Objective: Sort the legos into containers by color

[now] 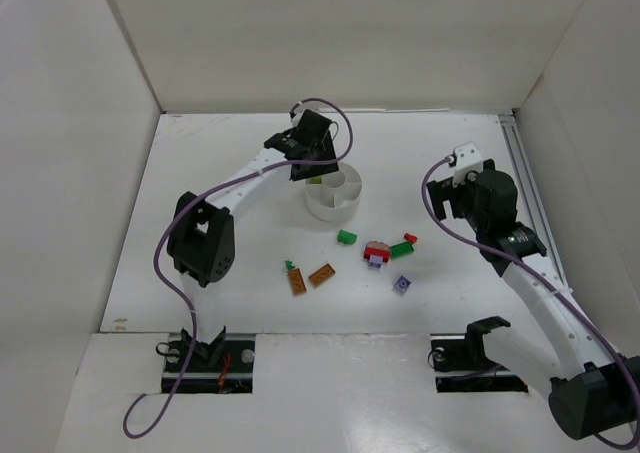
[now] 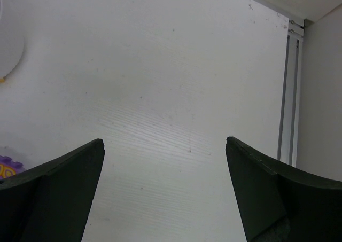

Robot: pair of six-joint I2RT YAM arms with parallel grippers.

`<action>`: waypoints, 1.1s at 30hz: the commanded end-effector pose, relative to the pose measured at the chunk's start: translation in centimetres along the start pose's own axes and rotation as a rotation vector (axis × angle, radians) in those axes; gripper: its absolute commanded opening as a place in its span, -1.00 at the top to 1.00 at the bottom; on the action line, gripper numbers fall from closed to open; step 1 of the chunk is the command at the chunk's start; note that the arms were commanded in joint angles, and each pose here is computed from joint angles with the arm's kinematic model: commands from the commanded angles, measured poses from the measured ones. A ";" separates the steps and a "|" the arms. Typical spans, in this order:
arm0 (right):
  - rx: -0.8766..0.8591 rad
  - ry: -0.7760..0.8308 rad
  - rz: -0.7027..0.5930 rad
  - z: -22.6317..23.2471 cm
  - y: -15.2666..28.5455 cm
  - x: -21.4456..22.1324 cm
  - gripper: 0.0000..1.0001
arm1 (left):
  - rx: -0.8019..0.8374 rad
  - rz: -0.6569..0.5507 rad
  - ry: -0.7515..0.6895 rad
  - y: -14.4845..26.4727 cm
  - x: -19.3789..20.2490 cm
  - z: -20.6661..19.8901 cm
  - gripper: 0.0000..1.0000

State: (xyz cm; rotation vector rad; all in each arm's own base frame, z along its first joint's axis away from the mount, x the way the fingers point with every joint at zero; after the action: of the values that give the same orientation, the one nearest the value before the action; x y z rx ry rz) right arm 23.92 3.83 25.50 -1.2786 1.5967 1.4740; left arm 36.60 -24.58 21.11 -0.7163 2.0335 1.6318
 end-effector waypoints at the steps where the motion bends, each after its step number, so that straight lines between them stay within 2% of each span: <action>1: -0.025 0.020 -0.040 -0.1 0.5 -0.3 -0.99 | 0.041 -0.074 -0.003 3.2 -1.8 -0.5 -0.24; 6: -0.184 0.102 -0.075 1.1 0.0 -0.4 -0.99 | 0.072 -0.191 0.016 7.7 -2.4 0.6 -0.87; 8: -0.294 0.131 -0.089 2.4 -0.4 -0.4 -0.99 | 0.066 -0.182 0.014 8.0 -0.9 1.7 -1.00; 11: -0.401 0.183 -0.089 5.3 -0.7 -0.2 -0.99 | 0.084 -0.219 0.068 10.3 0.0 2.7 -1.00; 15: -0.451 0.271 -0.068 9.7 -0.6 0.2 -0.99 | 0.040 -0.175 0.121 10.6 4.6 5.7 -1.00; 19: -0.594 0.376 -0.073 14.6 0.1 0.9 -0.99 | 0.029 -0.134 0.173 11.1 8.2 7.8 -1.00; 23: -0.863 0.571 -0.100 20.3 1.4 2.6 -0.99 | 0.036 -0.079 0.178 11.4 11.6 9.3 -1.00; 25: -0.952 0.639 -0.071 22.5 1.0 3.6 -0.99 | 0.044 -0.073 0.204 11.8 12.5 9.8 -1.00; 28: -0.999 0.710 -0.023 24.7 0.4 5.0 -0.99 | 0.021 -0.057 0.227 12.2 13.8 10.7 -1.00; 33: -1.028 0.758 -0.043 26.5 -0.7 5.1 -0.99 | 0.038 -0.078 0.243 13.0 14.3 11.3 -1.00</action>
State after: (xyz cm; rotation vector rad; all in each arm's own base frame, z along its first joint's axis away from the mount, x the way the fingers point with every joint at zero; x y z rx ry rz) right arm 17.04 25.62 12.62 -2.5631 1.3509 2.1393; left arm 17.88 -13.22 19.19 -0.9675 2.1510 1.5604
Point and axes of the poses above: each gripper's point midway between its finger pads, its own y axis back along the fingers, its own z axis along the line the jaws close on, x = y × z, the point moved 9 cm from there along y, back along the fingers, and after that the axes turned 6 degrees about -y, right-handed, at the moved point
